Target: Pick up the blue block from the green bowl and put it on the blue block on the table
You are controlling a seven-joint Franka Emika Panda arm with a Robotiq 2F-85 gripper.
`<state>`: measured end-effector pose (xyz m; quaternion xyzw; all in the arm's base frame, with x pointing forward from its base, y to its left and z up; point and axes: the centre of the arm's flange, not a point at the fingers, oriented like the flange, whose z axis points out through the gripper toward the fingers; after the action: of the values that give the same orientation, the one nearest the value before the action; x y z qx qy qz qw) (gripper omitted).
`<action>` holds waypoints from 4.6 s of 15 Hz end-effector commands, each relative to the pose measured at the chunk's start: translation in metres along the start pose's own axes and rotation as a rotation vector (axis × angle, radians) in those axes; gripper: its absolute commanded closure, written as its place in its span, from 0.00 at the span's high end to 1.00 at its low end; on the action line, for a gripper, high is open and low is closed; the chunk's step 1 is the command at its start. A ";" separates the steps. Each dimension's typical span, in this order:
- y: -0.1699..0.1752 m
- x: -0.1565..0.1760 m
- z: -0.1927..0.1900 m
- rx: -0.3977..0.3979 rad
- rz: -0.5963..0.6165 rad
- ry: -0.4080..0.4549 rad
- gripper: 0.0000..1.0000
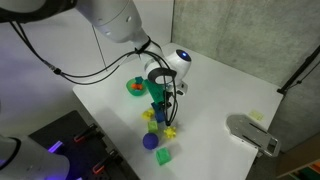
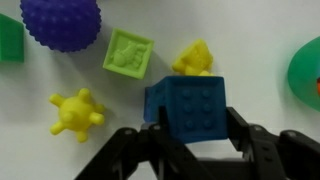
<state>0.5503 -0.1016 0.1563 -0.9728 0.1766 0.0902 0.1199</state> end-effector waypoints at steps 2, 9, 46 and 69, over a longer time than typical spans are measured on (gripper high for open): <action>0.012 0.016 0.006 0.053 -0.014 -0.025 0.34; 0.018 0.030 0.018 0.118 0.028 -0.021 0.34; -0.057 -0.051 -0.087 -0.102 -0.124 0.100 1.00; -0.081 -0.241 -0.323 -0.245 -0.190 0.267 1.00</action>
<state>0.4123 -0.0337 0.5207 -0.9952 0.0925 -0.0293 -0.0143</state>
